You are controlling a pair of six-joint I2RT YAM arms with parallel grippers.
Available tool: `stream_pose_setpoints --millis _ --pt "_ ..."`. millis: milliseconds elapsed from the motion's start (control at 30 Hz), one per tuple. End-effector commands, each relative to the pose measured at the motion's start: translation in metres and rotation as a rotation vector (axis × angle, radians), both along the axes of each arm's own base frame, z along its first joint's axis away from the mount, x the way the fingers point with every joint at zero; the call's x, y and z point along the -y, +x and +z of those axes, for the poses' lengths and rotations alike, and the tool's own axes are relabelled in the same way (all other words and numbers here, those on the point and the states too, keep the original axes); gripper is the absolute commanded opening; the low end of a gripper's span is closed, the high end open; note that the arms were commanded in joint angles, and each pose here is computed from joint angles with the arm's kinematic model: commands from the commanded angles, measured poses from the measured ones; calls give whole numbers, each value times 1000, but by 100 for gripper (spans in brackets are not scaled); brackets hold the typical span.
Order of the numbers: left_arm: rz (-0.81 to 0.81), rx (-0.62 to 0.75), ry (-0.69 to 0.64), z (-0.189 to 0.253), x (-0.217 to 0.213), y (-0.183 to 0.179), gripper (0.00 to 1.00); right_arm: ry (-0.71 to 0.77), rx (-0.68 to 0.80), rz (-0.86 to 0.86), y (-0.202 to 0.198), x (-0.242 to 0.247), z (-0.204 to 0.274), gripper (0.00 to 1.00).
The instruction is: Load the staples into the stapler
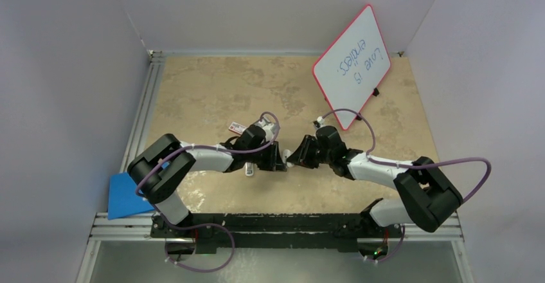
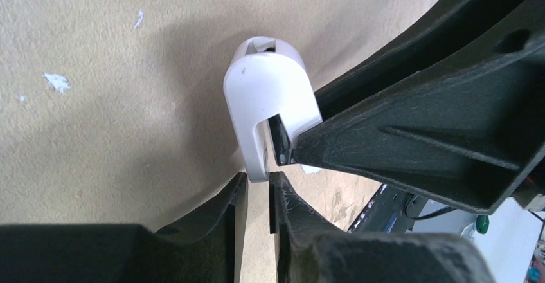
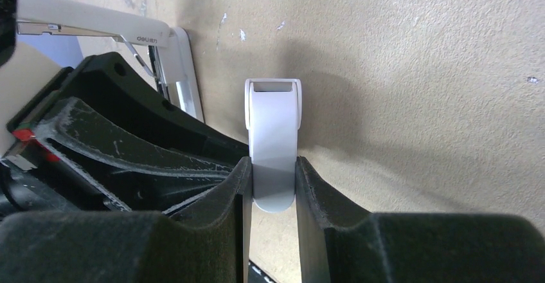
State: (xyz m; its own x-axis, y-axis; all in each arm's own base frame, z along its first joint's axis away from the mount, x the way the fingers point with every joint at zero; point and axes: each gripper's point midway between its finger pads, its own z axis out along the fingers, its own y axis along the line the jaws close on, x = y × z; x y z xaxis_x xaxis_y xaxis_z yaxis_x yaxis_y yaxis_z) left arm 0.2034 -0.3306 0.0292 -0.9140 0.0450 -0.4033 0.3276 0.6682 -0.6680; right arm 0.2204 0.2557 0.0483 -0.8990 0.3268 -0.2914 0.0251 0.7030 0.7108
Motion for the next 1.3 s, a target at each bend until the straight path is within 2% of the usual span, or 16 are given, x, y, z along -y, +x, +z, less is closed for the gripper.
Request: stream_pose_setpoints --millis 0,267,467,600,1067,1267 --pt "20 68 -63 23 15 23 16 48 32 25 1 -6 12 13" --pt "43 57 -53 20 11 26 17 59 33 33 1 -8 14 12" --pt "37 52 -55 17 12 26 0 63 34 45 0 -9 16 12" --pt "22 59 -54 15 9 23 0 56 -9 39 -7 -6 19 10" --pt "-46 138 13 8 -18 5 0 17 7 37 -10 7 37 10" --pt "-23 166 77 4 -29 9 0 29 14 110 -14 5 42 9"
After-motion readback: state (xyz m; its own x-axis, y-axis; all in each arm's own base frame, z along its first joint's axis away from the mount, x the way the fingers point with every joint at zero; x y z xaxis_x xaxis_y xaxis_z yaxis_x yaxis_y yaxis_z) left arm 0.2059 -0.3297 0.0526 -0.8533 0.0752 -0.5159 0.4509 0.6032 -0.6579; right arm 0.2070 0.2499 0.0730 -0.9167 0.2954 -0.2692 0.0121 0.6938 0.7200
